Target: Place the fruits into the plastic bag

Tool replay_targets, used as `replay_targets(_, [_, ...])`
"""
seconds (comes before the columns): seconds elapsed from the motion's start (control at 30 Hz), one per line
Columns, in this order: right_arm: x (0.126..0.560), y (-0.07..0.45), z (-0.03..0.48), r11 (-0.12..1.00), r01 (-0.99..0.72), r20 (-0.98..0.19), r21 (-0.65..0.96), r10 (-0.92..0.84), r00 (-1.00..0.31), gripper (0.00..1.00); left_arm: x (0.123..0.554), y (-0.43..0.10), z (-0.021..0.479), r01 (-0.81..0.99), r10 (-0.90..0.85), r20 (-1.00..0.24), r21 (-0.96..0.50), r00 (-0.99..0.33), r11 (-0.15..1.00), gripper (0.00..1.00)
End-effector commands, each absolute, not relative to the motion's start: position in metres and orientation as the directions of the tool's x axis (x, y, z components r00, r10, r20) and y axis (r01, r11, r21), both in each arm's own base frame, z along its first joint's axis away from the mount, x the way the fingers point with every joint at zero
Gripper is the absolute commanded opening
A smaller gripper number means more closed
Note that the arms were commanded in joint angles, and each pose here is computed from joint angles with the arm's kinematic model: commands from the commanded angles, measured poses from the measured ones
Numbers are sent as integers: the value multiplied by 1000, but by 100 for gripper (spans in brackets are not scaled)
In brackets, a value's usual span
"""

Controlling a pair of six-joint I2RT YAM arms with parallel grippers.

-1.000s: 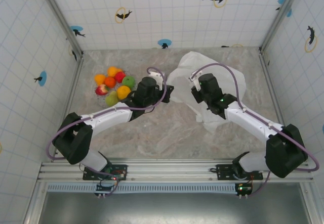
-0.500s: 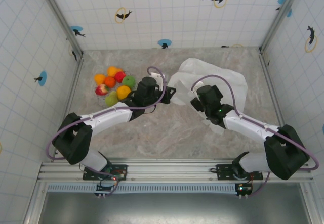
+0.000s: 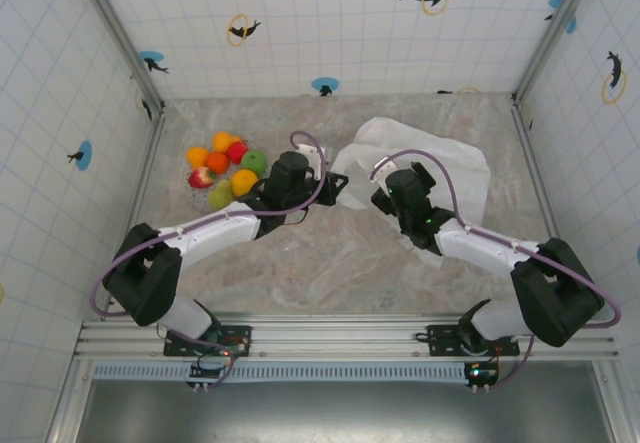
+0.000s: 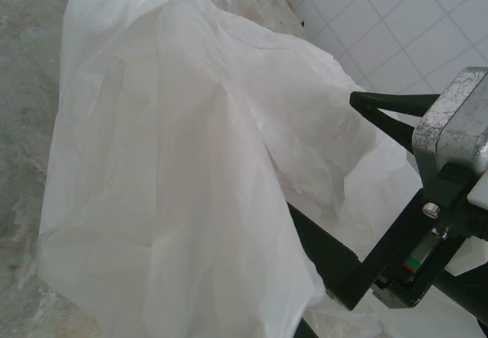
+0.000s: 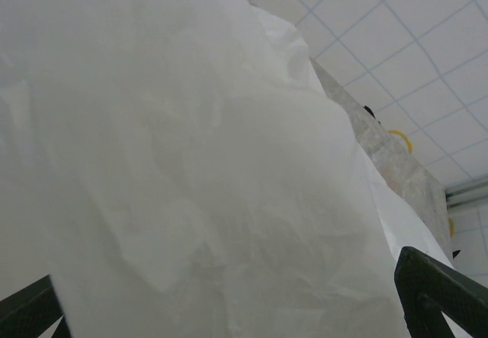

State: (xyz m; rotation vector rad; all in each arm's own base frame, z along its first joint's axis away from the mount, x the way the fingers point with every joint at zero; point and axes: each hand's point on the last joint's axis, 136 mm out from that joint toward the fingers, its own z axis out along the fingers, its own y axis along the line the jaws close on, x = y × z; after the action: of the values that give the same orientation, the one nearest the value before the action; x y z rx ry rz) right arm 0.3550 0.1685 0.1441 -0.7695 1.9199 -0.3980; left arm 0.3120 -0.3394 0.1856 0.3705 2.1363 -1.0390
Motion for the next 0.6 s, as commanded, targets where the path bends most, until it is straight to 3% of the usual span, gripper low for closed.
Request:
replay_targets(0.0, [362, 163, 140, 741, -305, -679, -598, -671, -299, 99, 309, -339, 207, 552, -74, -723, -585, -687, 594, 0])
replay_targets(0.23, [377, 145, 153, 719, -213, -651, -662, -692, -313, 93, 310, -332, 201, 537, -78, -718, -583, -692, 610, 0])
replay_targets(0.37, [378, 150, 163, 736, -234, -669, -635, -676, -309, 63, 314, -324, 191, 519, -60, -727, -542, -684, 661, 0])
replay_targets(0.57, [369, 158, 164, 796, -336, -711, -504, -603, -362, 36, 326, -308, 177, 480, -29, -754, -447, -656, 754, 0])
